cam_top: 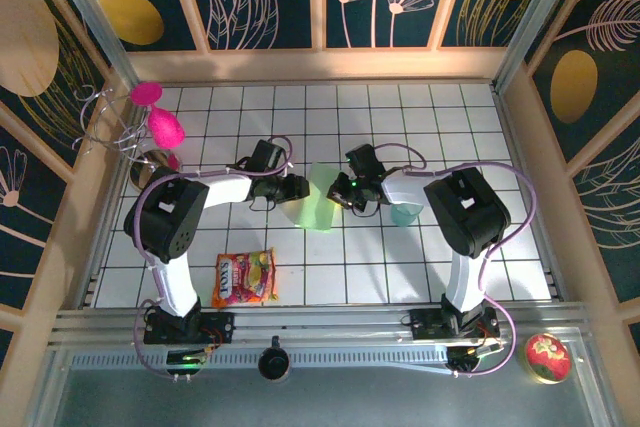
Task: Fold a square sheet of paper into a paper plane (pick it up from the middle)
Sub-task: Hold the square sheet of paper at the center of the table.
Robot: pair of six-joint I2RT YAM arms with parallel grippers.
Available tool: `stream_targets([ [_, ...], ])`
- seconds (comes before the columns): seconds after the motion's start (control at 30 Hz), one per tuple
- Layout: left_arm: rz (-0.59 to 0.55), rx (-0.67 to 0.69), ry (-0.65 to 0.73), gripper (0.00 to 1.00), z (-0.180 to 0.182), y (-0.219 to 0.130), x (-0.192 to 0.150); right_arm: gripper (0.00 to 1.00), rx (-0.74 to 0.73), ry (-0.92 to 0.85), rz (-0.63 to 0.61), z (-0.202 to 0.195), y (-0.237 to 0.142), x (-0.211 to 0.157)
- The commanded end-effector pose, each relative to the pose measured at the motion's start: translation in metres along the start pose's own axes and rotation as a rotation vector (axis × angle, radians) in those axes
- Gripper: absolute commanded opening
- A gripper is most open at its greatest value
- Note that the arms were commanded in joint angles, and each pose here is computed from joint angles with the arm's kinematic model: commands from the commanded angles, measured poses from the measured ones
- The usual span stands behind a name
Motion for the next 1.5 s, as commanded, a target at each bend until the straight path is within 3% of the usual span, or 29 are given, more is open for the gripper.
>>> stream_targets([
  [0.0, 0.145, 0.156, -0.003, 0.37, 0.029, 0.042, -0.044, 0.19, 0.013, -0.042, -0.077, 0.013, -0.019, 0.003],
  [0.2, 0.182, 0.231, 0.002, 0.36, 0.036, 0.049, -0.056, 0.25, 0.006, -0.037, -0.132, 0.008, -0.031, 0.005],
  [0.53, 0.178, 0.250, 0.019, 0.34, 0.033, 0.052, -0.051, 0.22, -0.009, -0.033, -0.164, -0.003, -0.036, 0.008],
  [0.8, 0.171, 0.246, 0.019, 0.31, 0.031, 0.052, -0.048, 0.17, 0.113, -0.086, -0.007, 0.010, -0.018, -0.001],
  [1.03, 0.159, 0.226, 0.033, 0.32, 0.025, 0.048, -0.041, 0.15, 0.071, -0.073, 0.022, 0.004, -0.003, -0.001],
  [1.27, 0.074, 0.164, 0.041, 0.38, 0.001, 0.025, -0.016, 0.15, -0.006, -0.039, 0.030, -0.012, 0.004, -0.005],
  [1.47, 0.002, 0.060, 0.002, 0.51, -0.018, 0.005, -0.009, 0.15, -0.015, -0.030, 0.021, -0.015, 0.004, -0.005],
])
Point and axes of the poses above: each hand's point on the last joint's axis, 136 mm out from that joint toward the fingers, its own y axis out along the fingers, its own z axis along the line the jaws close on, x = y × z, the point moved 8 cm from there along -y, back along the fingers, and after that the axes turned 13 degrees about y, right-handed, at the moved point
